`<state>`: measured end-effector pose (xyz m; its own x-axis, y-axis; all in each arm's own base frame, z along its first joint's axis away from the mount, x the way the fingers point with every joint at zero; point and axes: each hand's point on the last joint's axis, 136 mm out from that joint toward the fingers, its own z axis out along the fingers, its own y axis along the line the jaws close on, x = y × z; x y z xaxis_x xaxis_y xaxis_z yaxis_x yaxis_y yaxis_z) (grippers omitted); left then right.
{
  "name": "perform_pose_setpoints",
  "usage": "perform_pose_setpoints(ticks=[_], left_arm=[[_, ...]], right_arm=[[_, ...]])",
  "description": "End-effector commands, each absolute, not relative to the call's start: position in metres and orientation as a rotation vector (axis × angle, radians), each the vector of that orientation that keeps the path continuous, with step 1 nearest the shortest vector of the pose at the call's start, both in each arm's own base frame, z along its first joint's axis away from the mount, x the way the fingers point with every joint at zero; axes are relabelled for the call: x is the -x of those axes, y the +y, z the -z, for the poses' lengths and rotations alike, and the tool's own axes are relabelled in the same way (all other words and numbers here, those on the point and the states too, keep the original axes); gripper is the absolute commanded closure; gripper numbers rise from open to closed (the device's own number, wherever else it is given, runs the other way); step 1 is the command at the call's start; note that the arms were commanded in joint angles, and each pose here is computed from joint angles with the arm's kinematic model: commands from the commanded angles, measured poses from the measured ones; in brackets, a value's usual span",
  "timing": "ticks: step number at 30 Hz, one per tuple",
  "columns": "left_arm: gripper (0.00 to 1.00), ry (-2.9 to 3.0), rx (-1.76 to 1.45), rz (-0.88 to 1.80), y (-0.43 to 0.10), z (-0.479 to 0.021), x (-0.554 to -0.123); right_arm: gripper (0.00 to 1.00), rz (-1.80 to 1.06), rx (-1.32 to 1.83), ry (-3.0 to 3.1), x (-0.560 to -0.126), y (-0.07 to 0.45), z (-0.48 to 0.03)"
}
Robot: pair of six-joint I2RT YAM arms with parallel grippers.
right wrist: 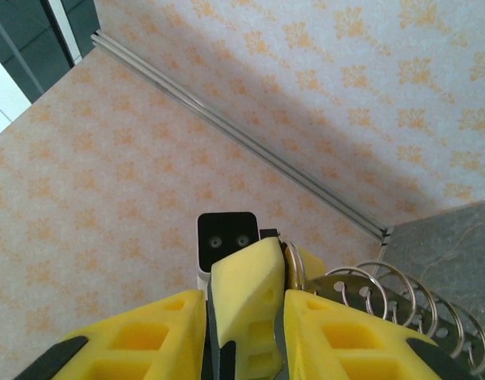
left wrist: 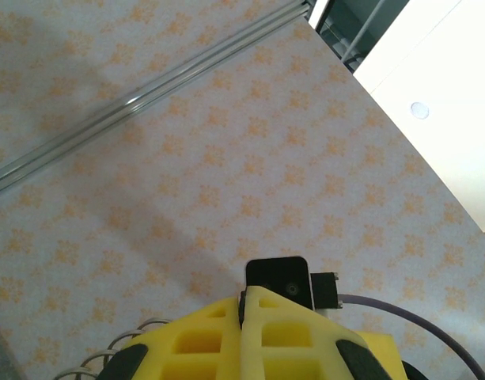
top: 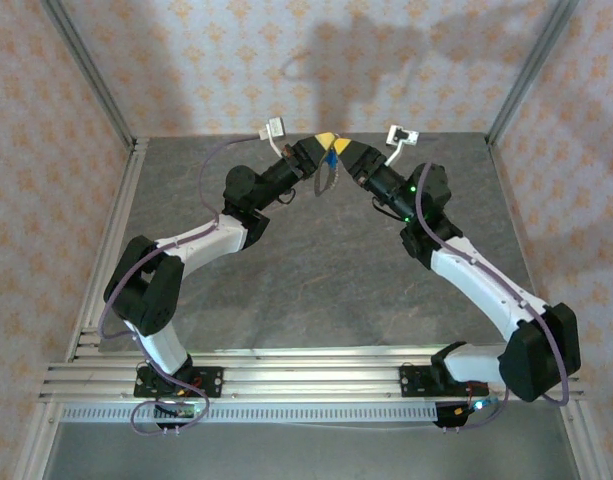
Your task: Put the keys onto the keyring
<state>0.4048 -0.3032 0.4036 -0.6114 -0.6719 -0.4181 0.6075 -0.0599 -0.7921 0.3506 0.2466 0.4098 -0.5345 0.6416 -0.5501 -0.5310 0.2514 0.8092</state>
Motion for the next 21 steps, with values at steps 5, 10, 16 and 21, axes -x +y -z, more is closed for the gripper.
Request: perform_pose_setpoints(ticks=[5, 10, 16, 21], left_arm=[[1.00, 1.205, 0.043, 1.819, -0.297, -0.428, -0.398], [1.00, 1.206, 0.043, 1.819, -0.297, -0.428, -0.397], [1.00, 1.204, 0.043, 1.820, -0.297, -0.428, -0.397], [1.00, 1.203, 0.044, 1.823, -0.297, -0.428, -0.397]], right_arm=[[0.68, -1.493, -0.097, 1.434, -0.348, 0.244, -0.436], [0.69, -1.427, -0.111, 1.437, -0.347, 0.234, -0.435], [0.69, -1.390, -0.136, 1.423, -0.347, 0.223, -0.438], [0.69, -1.407, -0.127, 1.427, -0.351, 0.228, -0.438]])
